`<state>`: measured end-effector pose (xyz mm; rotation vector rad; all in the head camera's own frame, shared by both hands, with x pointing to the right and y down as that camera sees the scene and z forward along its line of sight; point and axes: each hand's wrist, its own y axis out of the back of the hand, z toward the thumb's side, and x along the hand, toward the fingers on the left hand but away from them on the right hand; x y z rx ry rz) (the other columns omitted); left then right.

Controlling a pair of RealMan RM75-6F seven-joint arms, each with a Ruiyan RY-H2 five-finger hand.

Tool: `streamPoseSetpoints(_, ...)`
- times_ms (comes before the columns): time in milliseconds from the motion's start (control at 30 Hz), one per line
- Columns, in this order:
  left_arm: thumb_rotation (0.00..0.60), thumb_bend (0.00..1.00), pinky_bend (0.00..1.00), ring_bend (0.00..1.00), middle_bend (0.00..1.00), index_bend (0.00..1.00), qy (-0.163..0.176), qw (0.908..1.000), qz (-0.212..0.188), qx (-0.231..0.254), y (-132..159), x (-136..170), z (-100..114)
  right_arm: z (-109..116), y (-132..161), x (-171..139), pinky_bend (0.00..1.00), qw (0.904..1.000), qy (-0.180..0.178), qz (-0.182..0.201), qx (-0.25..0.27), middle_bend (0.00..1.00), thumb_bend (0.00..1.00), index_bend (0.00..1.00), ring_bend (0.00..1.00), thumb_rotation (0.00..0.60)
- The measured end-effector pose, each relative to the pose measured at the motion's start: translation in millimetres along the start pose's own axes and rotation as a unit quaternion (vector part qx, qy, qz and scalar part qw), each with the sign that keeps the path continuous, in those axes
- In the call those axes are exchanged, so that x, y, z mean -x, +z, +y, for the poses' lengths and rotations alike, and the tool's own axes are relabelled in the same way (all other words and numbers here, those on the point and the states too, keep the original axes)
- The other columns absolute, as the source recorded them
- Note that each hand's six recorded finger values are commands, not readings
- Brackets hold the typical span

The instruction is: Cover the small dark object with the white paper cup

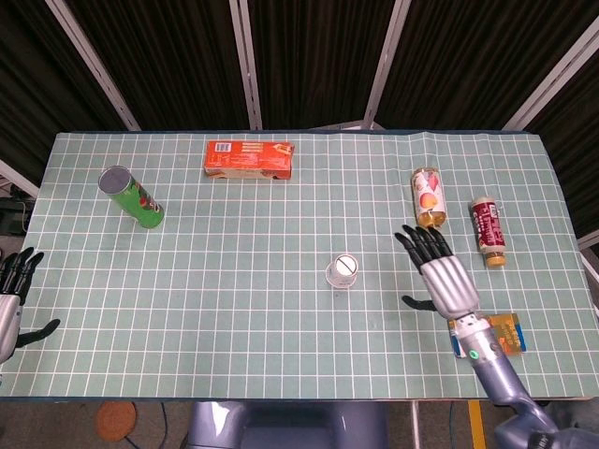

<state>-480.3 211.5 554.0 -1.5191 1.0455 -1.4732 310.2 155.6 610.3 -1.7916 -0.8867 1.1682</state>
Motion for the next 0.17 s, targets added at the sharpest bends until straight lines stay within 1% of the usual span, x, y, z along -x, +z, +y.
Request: streamPoseSetpoints(167, 0.6, 0.0, 0.0, 0.0, 0.0, 0.0, 0.008, 1.0, -0.004, 0.002, 1, 2, 4, 10, -28, -40, 0.0, 0.9988, -0.002, -0.03, -0.038, 0.0, 0.0, 0.0, 0.0, 0.6)
